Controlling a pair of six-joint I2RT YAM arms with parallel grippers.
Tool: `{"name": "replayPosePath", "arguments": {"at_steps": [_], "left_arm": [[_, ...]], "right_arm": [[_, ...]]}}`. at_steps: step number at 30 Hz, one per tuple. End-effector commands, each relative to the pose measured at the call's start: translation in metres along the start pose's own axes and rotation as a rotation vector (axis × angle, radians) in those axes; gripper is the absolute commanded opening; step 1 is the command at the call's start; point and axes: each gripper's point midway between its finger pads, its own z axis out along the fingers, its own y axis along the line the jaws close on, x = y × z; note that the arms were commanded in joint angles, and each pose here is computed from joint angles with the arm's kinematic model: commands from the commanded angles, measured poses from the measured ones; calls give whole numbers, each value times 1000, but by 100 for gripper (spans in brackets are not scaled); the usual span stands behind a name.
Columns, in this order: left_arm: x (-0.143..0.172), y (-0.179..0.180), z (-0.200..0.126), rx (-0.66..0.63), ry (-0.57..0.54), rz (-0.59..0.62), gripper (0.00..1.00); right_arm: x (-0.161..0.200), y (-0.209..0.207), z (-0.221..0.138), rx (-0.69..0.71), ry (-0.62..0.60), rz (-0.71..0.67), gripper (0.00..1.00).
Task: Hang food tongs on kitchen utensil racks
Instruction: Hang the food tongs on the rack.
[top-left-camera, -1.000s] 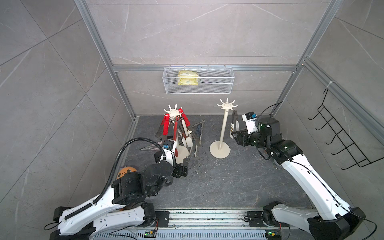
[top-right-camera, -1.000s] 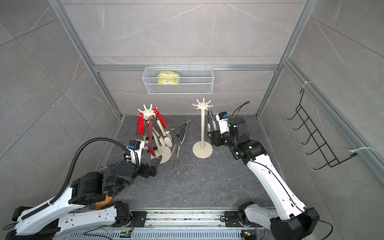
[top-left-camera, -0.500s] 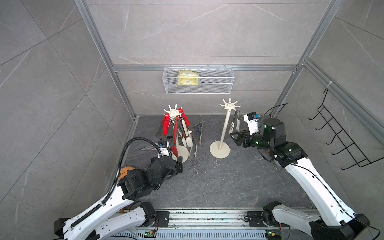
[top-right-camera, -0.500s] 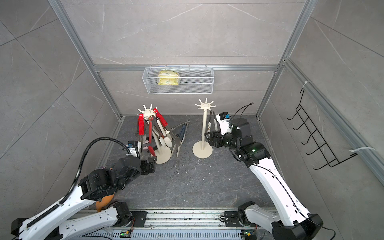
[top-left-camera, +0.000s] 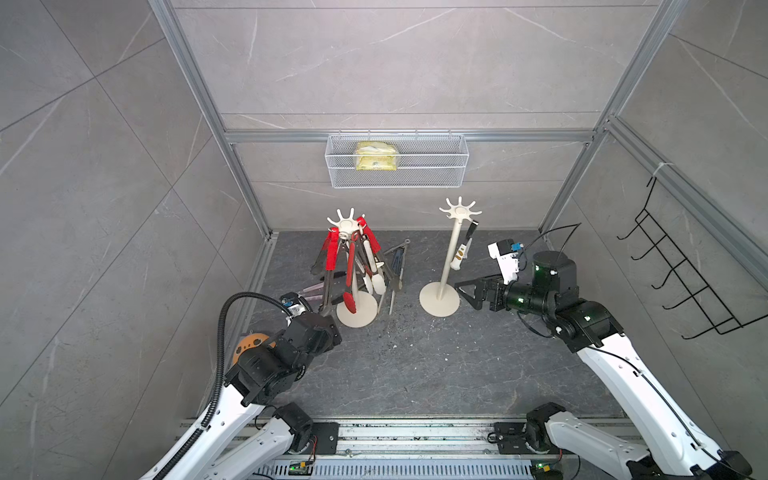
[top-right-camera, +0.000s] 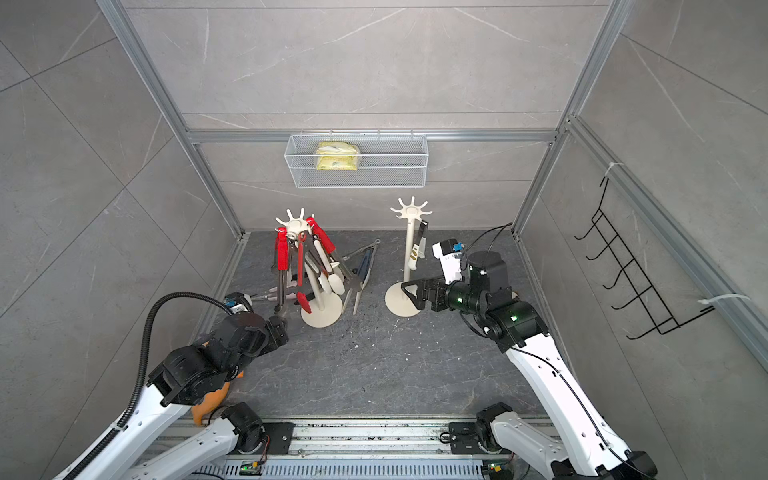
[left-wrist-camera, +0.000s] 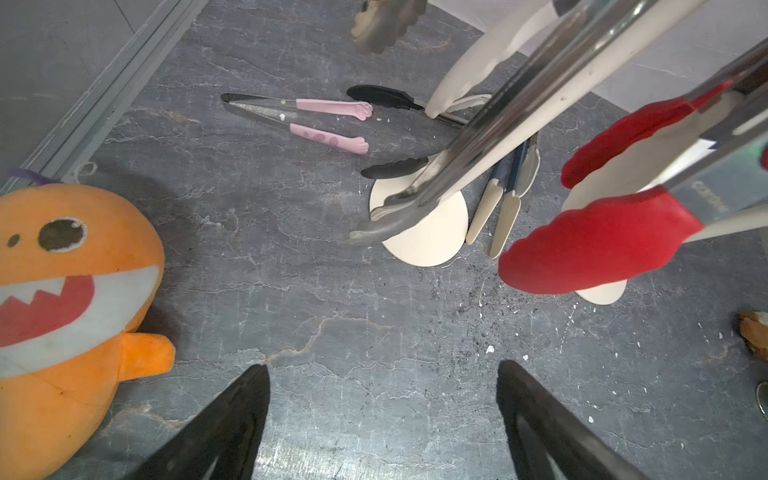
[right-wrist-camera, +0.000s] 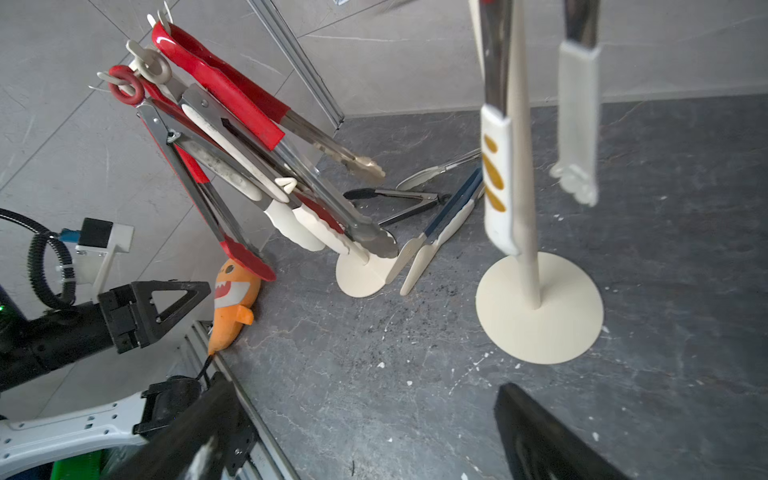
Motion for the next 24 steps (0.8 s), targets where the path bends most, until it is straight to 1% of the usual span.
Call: {"name": "replayPosePath", "arguments": {"at_steps": [1, 4, 8, 12, 17, 20, 24], "left_arm": [[-6, 6, -5, -10, -29, -44, 89], [-14, 6, -9, -14, -51, -27, 89], [-26, -2, -13, -12, -64, 13, 90], [-37, -11, -19, 15, -89, 31, 91], [-49, -18, -28, 46, -117, 34, 91], [-55, -23, -33, 67, -126, 44, 91], [-61, -29, -41, 90, -132, 58, 91]], "right_arm": [[17, 7, -2, -60, 22, 92, 100], [38, 0, 3, -46, 68, 155, 100], [67, -10, 15, 12, 135, 209, 99], [102, -10, 39, 79, 246, 213, 96], [139, -10, 79, 160, 363, 251, 85], [153, -10, 102, 198, 391, 264, 78], [164, -10, 128, 242, 405, 277, 72]]}}
